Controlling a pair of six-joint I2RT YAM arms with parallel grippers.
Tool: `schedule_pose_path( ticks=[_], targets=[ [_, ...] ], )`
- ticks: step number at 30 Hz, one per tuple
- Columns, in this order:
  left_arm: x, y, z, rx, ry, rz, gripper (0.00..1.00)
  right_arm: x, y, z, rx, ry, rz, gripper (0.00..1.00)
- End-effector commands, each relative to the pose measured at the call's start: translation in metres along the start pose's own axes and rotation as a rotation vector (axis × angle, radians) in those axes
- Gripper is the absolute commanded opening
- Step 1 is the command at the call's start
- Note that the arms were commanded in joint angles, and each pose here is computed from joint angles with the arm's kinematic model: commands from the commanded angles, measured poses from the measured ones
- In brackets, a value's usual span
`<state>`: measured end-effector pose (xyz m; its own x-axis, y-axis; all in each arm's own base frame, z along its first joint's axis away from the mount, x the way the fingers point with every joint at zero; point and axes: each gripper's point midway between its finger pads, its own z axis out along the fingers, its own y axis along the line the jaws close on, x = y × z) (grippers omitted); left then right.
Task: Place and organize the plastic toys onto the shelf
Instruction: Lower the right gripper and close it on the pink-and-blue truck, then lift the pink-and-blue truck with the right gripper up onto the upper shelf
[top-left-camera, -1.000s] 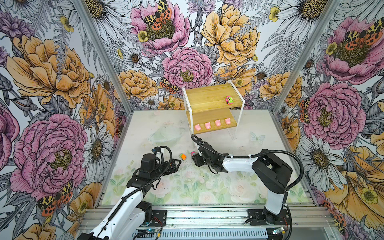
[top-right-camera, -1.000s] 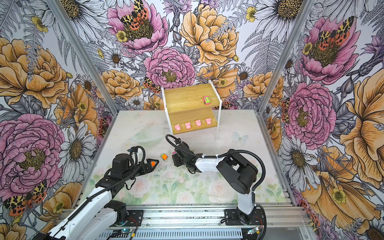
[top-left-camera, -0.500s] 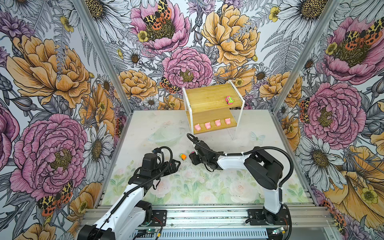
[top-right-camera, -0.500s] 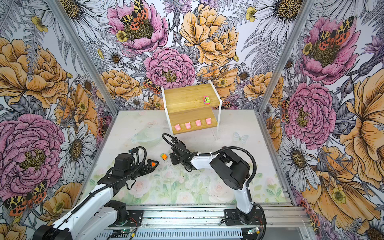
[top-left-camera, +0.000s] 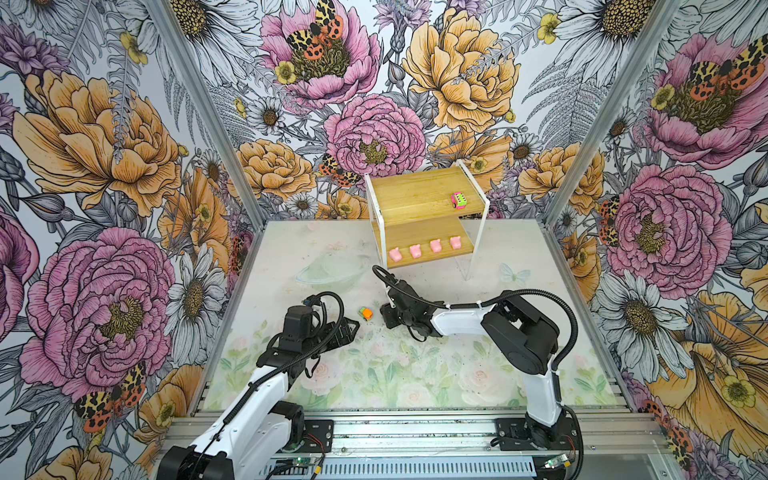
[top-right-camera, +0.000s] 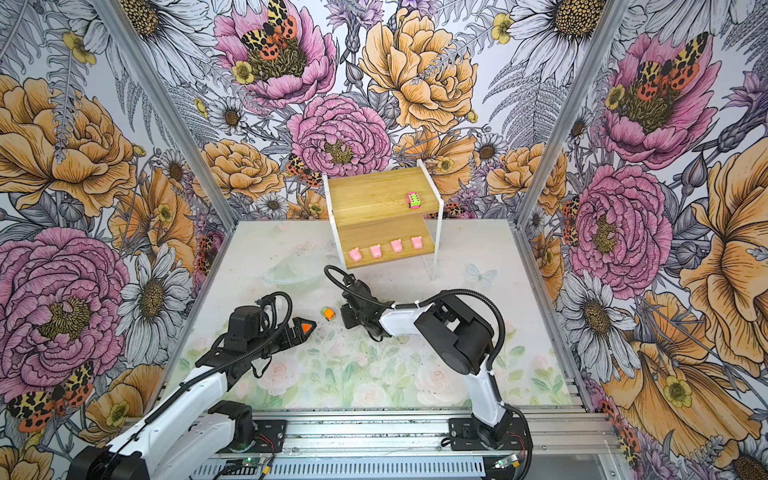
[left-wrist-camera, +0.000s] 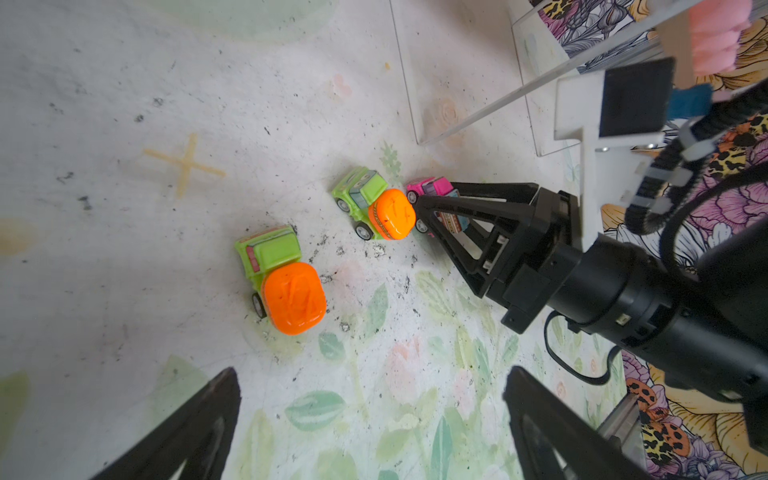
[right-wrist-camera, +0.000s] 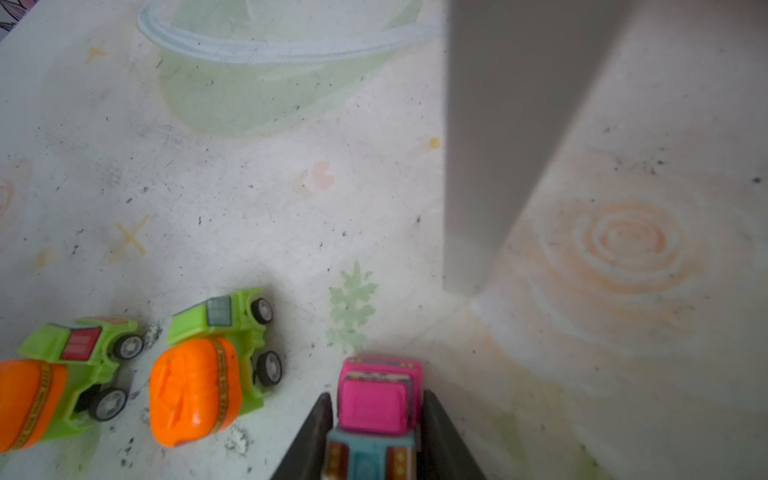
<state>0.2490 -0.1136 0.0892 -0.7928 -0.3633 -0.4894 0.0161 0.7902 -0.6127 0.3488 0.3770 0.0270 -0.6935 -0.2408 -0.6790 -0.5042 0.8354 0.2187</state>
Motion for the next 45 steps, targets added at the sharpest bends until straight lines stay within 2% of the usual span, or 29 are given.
schedule_pose_path(
  ticks=[1, 6, 11, 15, 19, 25, 31, 38, 45],
  targets=[
    [-0.009, -0.006, -0.001, 0.027, -0.027, 0.022, 0.99, -0.007, 0.0, 0.0, -0.007, -0.009, 0.009, 0.32],
    [-0.01, -0.006, -0.001, 0.03, -0.029, 0.022, 0.99, -0.006, 0.002, -0.005, -0.023, -0.011, 0.011, 0.28],
    [-0.013, -0.006, 0.0, 0.035, -0.033, 0.026, 0.99, -0.01, 0.009, -0.031, -0.057, -0.024, 0.011, 0.26],
    [-0.015, -0.005, 0.0, 0.034, -0.04, 0.024, 0.99, -0.017, 0.02, -0.065, -0.092, -0.019, -0.006, 0.26],
    [-0.019, -0.004, 0.0, 0.047, -0.052, 0.02, 0.99, -0.039, 0.036, -0.114, -0.141, -0.06, -0.04, 0.25],
    [-0.025, -0.023, 0.004, 0.168, -0.057, 0.034, 0.99, -0.094, 0.033, -0.198, -0.093, -0.185, -0.095, 0.25],
    [-0.037, -0.039, 0.001, 0.237, -0.115, 0.089, 0.99, -0.16, 0.023, -0.267, -0.055, -0.346, -0.083, 0.26],
    [-0.045, -0.061, 0.008, 0.346, -0.105, 0.157, 0.99, -0.229, -0.026, -0.295, 0.103, -0.49, -0.043, 0.25],
    [-0.045, -0.061, 0.009, 0.348, -0.111, 0.168, 0.99, -0.274, -0.058, -0.302, 0.168, -0.551, 0.006, 0.25]
  ],
)
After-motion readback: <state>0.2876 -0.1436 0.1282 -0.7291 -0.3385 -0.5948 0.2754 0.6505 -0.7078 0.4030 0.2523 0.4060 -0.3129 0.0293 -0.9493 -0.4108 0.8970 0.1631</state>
